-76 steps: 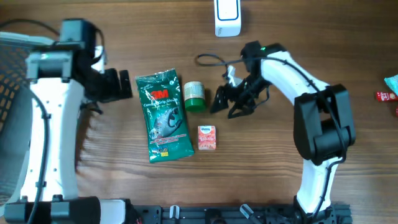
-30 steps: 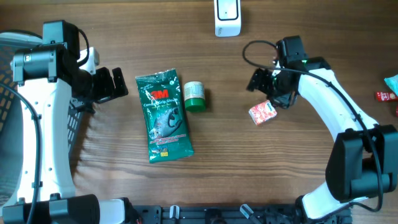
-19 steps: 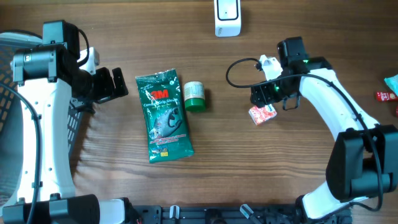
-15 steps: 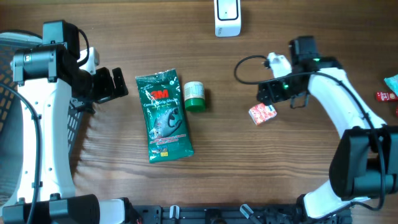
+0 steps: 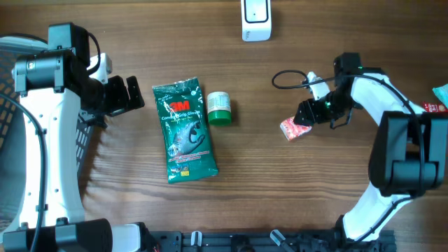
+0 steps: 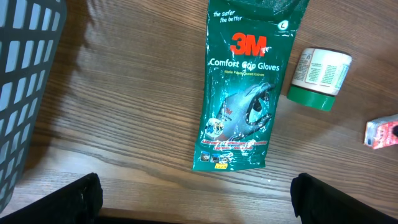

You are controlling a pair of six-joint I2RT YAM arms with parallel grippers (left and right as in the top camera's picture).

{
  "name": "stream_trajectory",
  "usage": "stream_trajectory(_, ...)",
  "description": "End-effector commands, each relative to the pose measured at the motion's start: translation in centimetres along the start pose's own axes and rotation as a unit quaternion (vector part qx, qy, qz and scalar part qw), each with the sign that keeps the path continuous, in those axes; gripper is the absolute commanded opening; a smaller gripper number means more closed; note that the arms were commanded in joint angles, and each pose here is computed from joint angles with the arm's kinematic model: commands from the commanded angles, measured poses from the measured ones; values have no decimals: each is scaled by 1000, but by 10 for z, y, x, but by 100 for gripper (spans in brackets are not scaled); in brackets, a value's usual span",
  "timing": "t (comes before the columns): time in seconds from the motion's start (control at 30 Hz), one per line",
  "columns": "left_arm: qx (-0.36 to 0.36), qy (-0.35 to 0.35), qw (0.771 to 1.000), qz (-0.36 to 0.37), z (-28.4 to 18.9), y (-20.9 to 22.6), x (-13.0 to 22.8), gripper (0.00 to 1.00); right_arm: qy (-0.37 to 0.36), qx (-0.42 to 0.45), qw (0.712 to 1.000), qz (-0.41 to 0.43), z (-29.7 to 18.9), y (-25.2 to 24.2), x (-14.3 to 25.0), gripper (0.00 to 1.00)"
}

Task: Scan the item barcode
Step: 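Grasp the Kleenex pack with the right gripper and lift it, then carry the Kleenex pack up to the scanner and hold it there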

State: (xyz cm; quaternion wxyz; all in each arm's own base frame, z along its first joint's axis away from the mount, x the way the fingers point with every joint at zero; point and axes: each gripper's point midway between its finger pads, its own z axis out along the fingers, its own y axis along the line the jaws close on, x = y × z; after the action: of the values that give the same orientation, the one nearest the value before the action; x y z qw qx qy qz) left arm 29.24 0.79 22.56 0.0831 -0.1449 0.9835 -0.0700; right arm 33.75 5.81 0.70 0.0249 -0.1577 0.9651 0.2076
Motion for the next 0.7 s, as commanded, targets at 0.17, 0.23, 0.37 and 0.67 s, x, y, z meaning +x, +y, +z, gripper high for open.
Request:
stream_trajectory(0.17,9,-6,1000,9,-4,-2,2,100,22,-38,997,57,19,7,9,5)
stream_trajectory(0.23,9,-6,1000,9,-4,-2,2,100,18,-49,991,123,19,11,6,4)
stream_trajectory(0.37,9,-6,1000,9,-4,-2,2,100,31,-89,948,303,12,27,1,4)
stream_trajectory(0.67,9,-6,1000,9,-4,-2,2,100,109,-378,783,481,-46,135,-35,4)
